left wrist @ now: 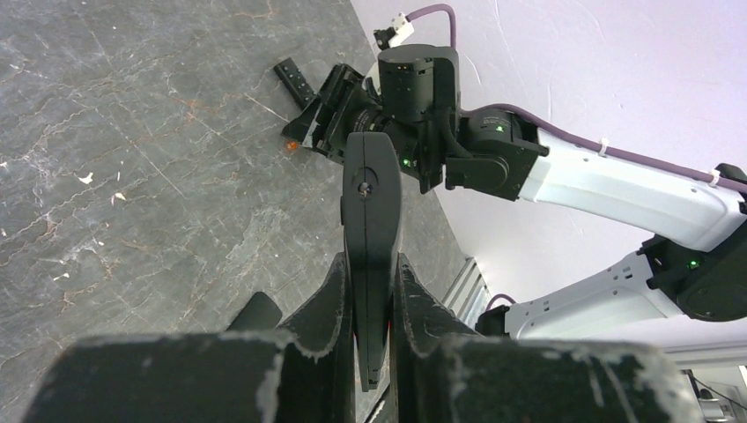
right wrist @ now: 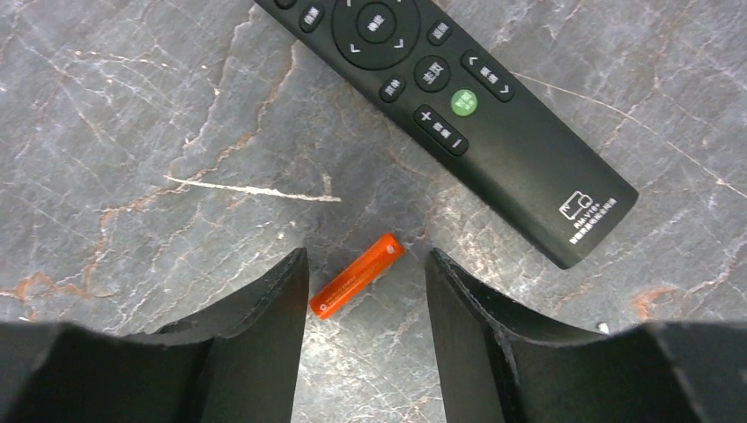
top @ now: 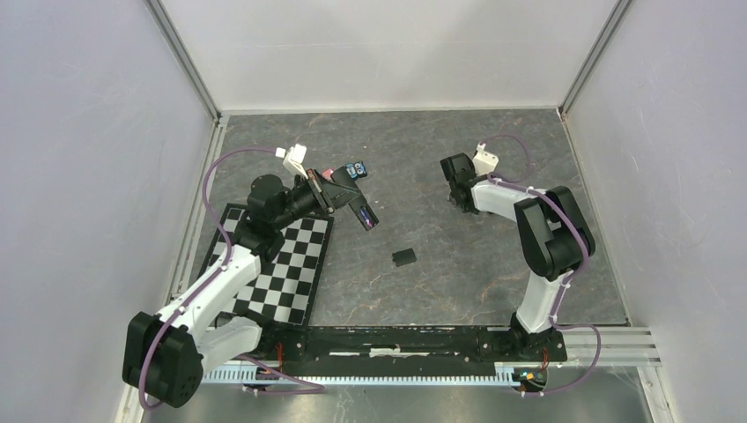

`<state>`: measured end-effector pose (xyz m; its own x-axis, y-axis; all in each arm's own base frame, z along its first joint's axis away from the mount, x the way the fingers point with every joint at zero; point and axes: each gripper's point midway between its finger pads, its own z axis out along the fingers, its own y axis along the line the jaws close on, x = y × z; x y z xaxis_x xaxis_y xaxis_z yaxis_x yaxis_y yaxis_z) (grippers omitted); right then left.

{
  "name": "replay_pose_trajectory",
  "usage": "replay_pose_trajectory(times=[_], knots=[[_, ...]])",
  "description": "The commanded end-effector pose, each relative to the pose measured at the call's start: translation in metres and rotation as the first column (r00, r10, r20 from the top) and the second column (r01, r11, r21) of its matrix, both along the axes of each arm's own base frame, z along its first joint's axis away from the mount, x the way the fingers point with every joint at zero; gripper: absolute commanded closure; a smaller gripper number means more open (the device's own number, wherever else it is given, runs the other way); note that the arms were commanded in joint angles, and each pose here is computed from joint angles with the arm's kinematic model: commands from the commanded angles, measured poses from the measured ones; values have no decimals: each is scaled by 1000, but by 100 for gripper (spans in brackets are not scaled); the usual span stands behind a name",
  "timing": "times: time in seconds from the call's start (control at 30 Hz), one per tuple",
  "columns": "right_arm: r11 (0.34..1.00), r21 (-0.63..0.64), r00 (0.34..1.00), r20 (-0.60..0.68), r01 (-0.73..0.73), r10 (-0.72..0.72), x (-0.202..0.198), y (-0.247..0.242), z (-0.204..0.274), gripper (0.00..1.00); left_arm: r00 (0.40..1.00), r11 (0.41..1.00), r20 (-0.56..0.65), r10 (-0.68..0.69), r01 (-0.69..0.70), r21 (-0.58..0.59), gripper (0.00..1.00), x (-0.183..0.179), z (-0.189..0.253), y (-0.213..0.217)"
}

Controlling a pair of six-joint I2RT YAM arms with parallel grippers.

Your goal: Load the batteries into the remote control

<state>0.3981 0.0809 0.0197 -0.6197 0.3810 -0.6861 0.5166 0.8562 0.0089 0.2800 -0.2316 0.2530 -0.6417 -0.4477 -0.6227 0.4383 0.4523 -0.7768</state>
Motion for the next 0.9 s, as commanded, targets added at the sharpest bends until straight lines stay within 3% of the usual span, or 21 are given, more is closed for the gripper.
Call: replay_pose_trajectory(times=[0.0,0.2,0.3,0.4,0.57,0.77,0.87], knots=[[999,-10,999,4,47,-47,7,-2,0,45,994,1000,107,0,2,-23,98,-2,28,2],[1000,19,999,-39,-11,12,-5,3,-10,66,994,1000,106,7,-6,-11,98,-2,27,3],[997,30,996,-50,-70,71,-13,6,-14,83,995,1000,104,9,-8,-10,98,-1,26,3],[985,21,982,-69,-173,174,-17,10,-15,93,995,1000,97,7,-6,-9,98,0,24,3],[882,101,879,-84,-461,469,-25,43,-14,98,996,1000,92,4,-2,-13,98,1,23,2],[734,189,721,-142,-653,678,-64,69,-20,100,997,1000,81,4,-3,-17,98,2,20,1],[670,164,650,-162,-724,742,-81,78,-16,100,998,1000,70,5,-4,-18,98,3,17,0]])
